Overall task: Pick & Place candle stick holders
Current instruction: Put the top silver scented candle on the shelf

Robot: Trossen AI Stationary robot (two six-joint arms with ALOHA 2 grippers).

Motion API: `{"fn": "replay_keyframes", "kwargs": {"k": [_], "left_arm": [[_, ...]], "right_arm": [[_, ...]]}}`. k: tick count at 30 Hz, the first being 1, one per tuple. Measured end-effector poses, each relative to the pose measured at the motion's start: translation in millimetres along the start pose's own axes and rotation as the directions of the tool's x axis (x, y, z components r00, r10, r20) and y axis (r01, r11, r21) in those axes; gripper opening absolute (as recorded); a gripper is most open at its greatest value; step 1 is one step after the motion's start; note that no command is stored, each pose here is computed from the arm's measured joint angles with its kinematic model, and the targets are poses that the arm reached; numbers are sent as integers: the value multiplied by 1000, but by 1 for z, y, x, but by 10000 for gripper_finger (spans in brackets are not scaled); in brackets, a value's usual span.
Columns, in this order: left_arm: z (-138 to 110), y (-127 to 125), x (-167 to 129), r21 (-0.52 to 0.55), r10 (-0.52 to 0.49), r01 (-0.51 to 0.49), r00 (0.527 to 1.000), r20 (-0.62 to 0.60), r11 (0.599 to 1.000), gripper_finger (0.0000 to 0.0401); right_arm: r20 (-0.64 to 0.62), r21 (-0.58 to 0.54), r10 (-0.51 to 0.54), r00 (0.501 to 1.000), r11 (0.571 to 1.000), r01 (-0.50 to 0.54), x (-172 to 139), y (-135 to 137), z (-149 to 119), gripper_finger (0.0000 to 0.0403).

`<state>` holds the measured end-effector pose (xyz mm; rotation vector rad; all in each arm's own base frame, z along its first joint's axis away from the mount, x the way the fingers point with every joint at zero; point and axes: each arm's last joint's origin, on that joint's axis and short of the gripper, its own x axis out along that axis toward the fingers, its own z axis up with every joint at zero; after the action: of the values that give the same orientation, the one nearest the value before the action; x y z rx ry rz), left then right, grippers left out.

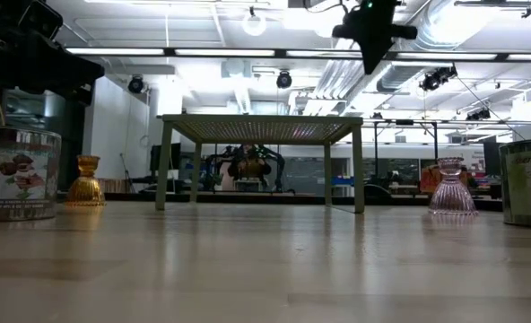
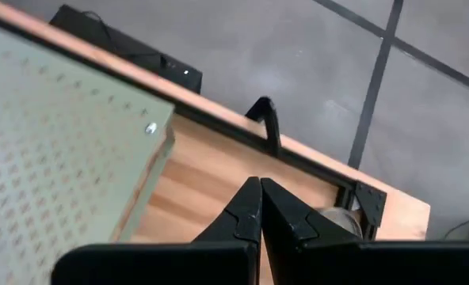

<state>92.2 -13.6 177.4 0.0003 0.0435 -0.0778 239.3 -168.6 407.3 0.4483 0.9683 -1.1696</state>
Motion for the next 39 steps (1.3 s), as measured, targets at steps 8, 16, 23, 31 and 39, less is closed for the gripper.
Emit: {"fn": "replay_keyframes", "kwargs": {"k": [8,16,23,31,39], "left_arm": [[0,0,0,0,0,0,1000,0,1000,1],[0,0,0,0,-4,4,1000,0,1000,1],[0,0,0,0,-4,4,1000,0,1000,1],[0,0,0,0,-3,3,1000,0,1000,1],[0,0,0,0,-3,3,1000,0,1000,1]], "right_arm": [[-15,-33,106,994,994,-107,-47,-18,-29,0],[114,-6,139,984,990,-140,-91,-51,-62,0],[134,-52,158,978,987,-152,-86,-66,-107,0],[49,-141,166,985,977,-158,-39,-55,-144,0],[-67,-137,395,916,906,-401,2,-24,-158,0]]}}
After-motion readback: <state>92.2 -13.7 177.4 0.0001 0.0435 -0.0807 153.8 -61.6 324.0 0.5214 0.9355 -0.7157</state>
